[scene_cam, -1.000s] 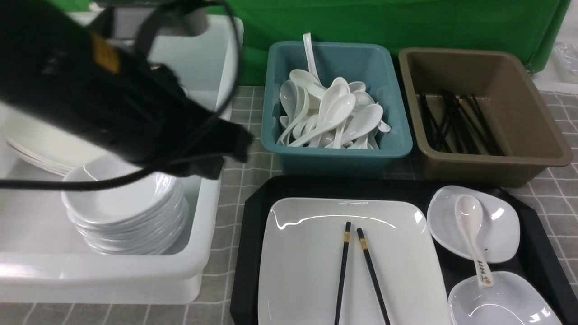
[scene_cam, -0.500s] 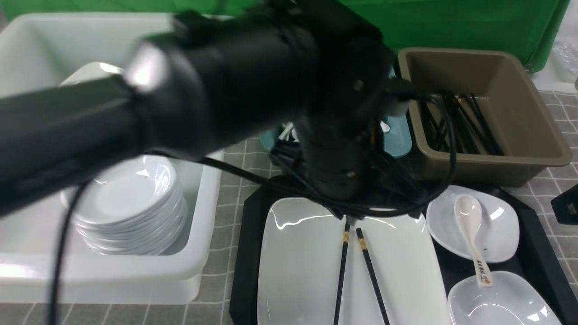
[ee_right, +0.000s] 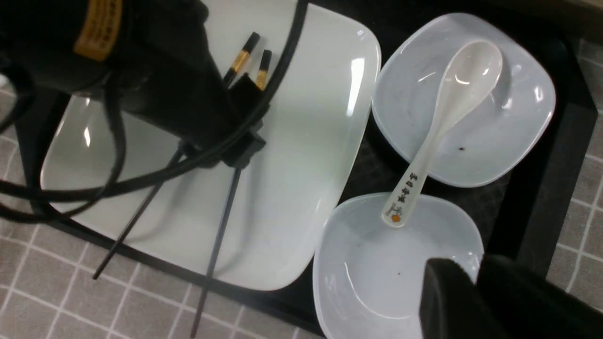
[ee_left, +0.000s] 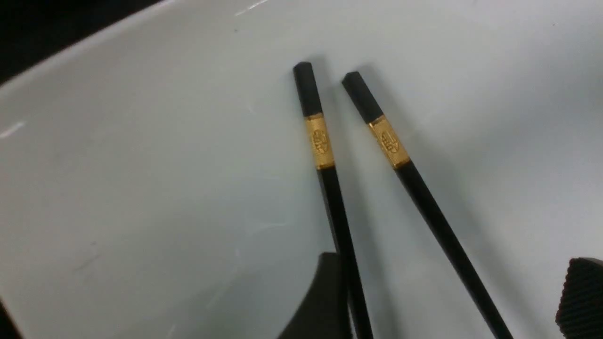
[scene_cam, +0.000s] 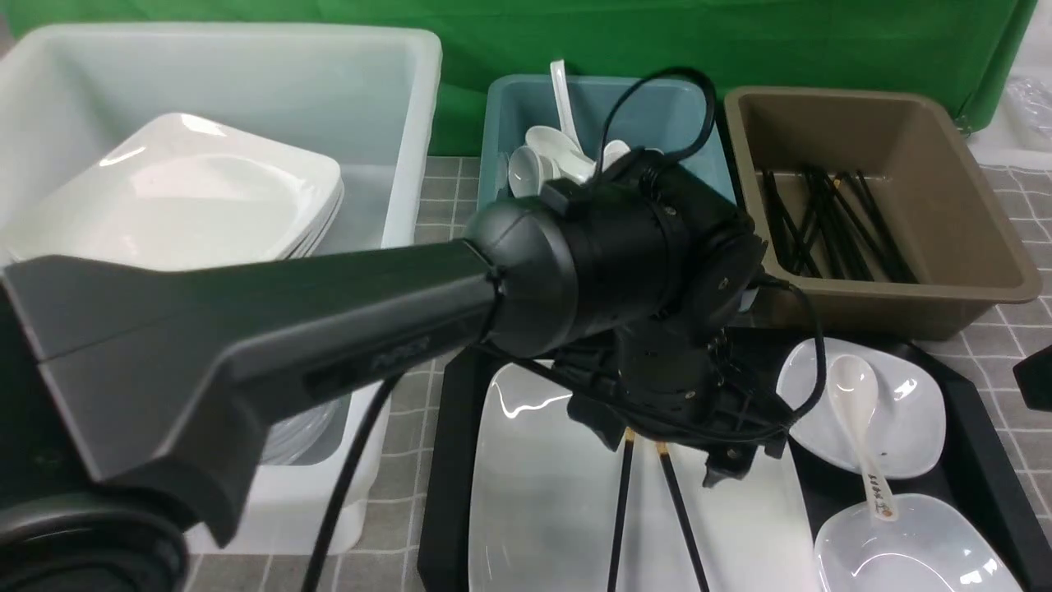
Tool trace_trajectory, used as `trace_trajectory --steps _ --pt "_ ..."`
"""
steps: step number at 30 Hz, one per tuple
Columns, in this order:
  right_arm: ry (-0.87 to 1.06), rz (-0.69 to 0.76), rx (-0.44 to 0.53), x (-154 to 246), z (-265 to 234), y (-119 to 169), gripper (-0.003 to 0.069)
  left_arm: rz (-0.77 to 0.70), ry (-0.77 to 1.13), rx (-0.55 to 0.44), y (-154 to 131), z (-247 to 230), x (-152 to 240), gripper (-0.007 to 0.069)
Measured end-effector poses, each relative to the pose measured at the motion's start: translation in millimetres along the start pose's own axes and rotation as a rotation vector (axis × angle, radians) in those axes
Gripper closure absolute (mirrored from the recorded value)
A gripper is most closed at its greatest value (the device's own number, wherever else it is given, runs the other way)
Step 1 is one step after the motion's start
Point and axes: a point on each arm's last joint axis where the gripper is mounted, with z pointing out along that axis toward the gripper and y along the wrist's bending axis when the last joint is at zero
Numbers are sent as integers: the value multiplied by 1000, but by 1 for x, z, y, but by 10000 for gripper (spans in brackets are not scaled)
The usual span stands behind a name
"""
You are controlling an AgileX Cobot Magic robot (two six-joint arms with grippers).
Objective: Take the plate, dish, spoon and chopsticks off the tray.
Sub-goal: Use the left arm to grab a pair of chopsticks from the plate
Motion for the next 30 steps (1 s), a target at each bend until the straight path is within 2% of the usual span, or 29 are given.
trace_trajectory --steps 11,20,24,30 --pt "3 -3 0 0 0 0 515 -44 73 -6 8 34 -1 25" --pt "4 -11 1 0 0 0 505 -44 94 -16 8 43 1 83" --pt "4 -11 1 0 0 0 498 -44 114 -27 9 42 3 185" --pt "4 -11 1 0 0 0 495 -33 140 -39 10 43 5 452"
